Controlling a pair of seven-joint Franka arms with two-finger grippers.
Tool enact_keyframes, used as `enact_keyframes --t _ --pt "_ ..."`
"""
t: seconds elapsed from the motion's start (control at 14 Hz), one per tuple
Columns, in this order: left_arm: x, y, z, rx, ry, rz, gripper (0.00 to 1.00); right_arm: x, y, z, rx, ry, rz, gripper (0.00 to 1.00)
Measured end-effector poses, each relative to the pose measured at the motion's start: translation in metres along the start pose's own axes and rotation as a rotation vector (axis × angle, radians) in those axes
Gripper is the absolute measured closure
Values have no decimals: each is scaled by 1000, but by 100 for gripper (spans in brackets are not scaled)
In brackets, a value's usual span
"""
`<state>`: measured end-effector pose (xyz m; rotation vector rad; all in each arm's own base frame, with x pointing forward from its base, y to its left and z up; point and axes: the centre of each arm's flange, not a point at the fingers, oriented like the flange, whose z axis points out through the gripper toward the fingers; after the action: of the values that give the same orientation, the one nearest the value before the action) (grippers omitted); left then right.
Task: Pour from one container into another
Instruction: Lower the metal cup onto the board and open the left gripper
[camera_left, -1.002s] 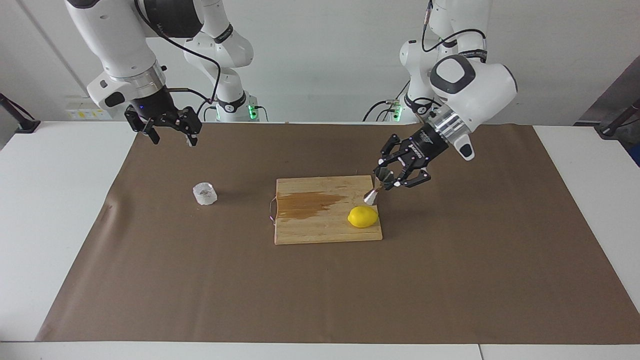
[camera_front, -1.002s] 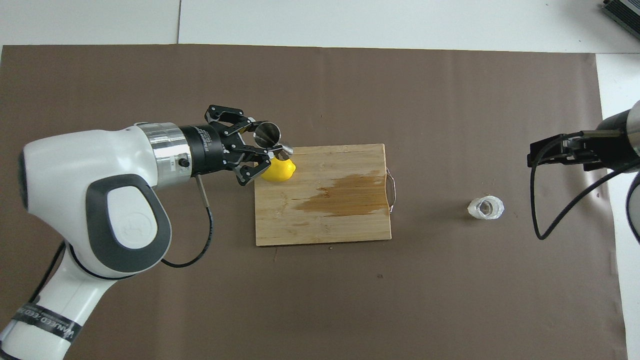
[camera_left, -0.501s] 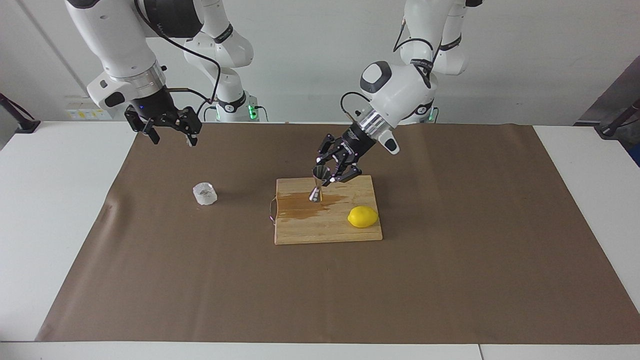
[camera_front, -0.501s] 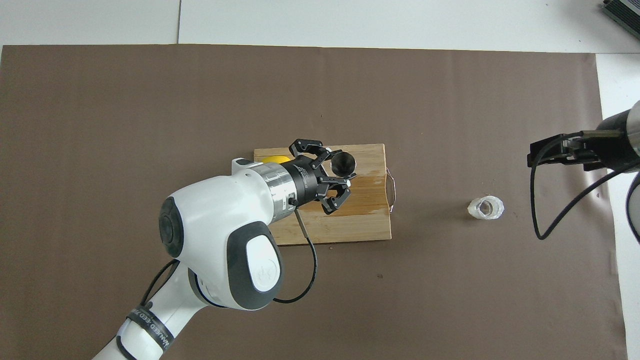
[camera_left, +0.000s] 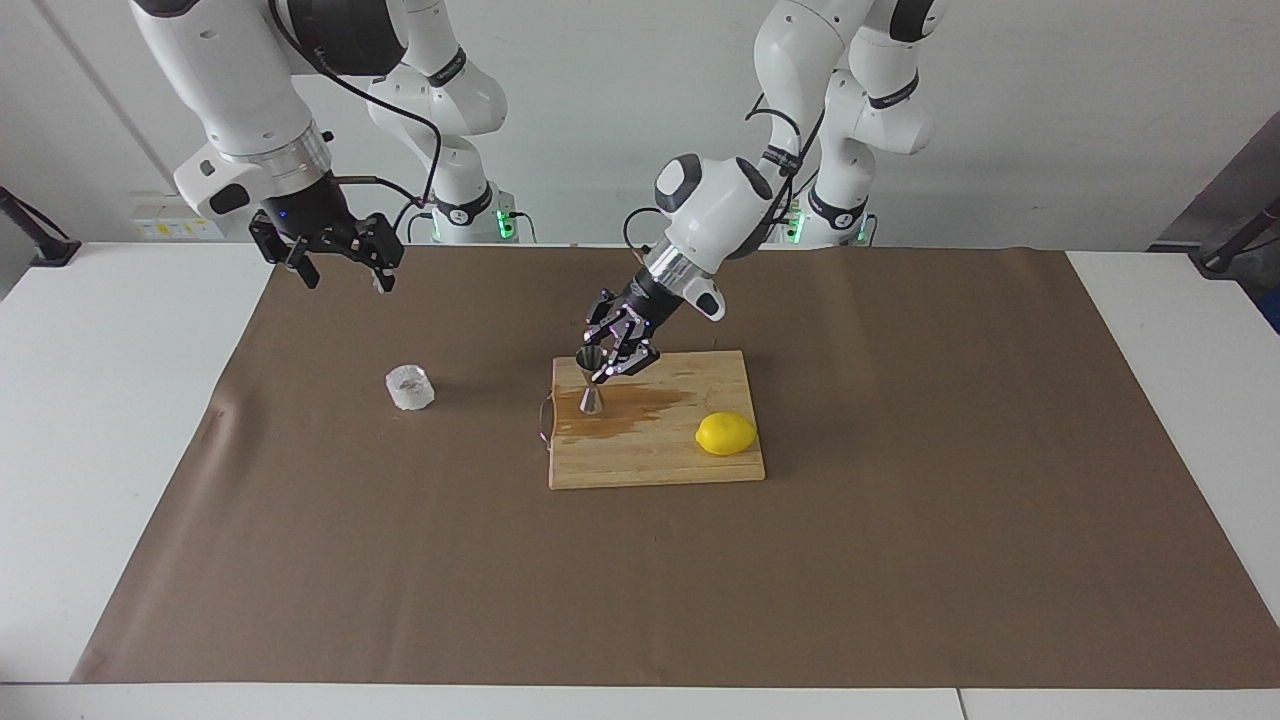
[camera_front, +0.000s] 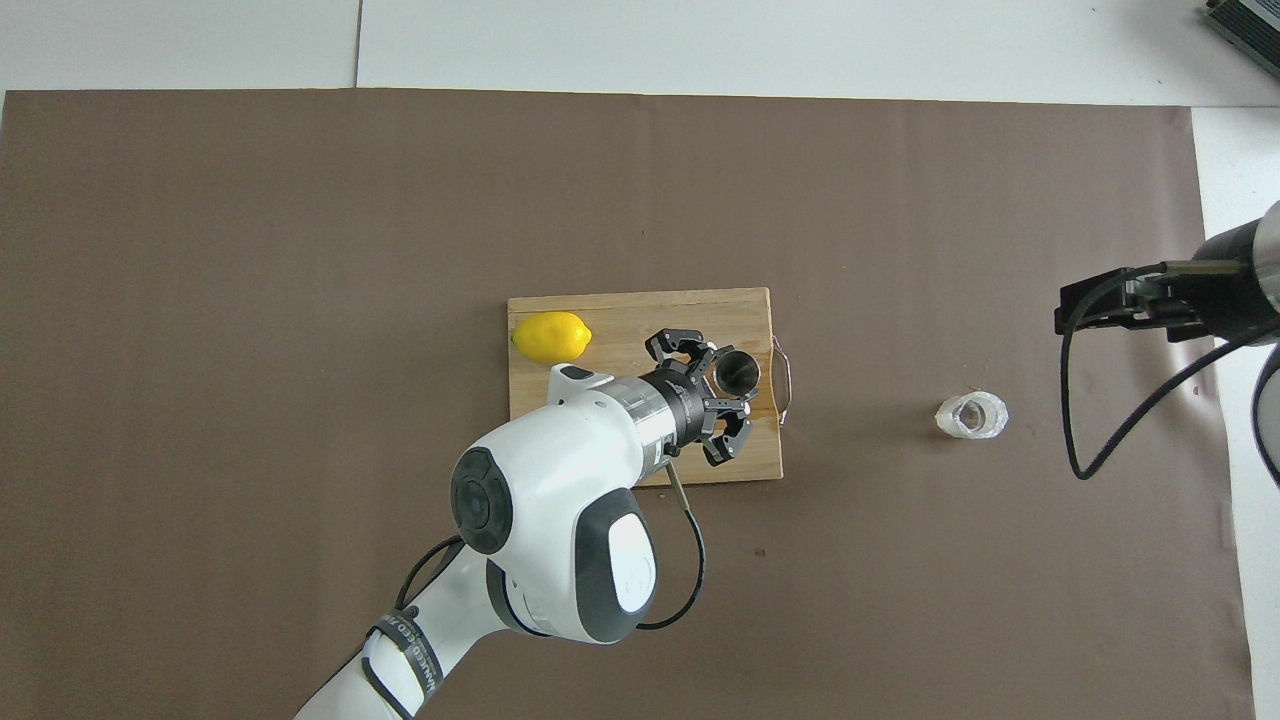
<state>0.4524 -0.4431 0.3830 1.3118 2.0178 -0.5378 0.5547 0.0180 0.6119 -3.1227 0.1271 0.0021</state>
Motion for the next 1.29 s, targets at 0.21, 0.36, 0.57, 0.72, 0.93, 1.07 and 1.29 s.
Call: enact_keyframes --t 0.21,0.36,0.57,0.72,0.93,1.07,1.29 --pt "4 -18 15 14 15 17 50 0 0 0 0 0 0 0" --pt "7 -24 21 12 20 23 50 0 0 0 0 0 0 0" --pt "10 -24 25 12 28 28 50 0 0 0 0 0 0 0" --pt "10 -24 25 12 28 30 48 0 0 0 0 0 0 0" --pt "10 -23 25 10 30 43 26 0 0 0 0 0 0 0" --pt "5 -20 22 5 23 52 4 0 0 0 0 0 0 0" --pt "-15 -17 3 27 10 113 0 0 0 0 0 0 0 0"
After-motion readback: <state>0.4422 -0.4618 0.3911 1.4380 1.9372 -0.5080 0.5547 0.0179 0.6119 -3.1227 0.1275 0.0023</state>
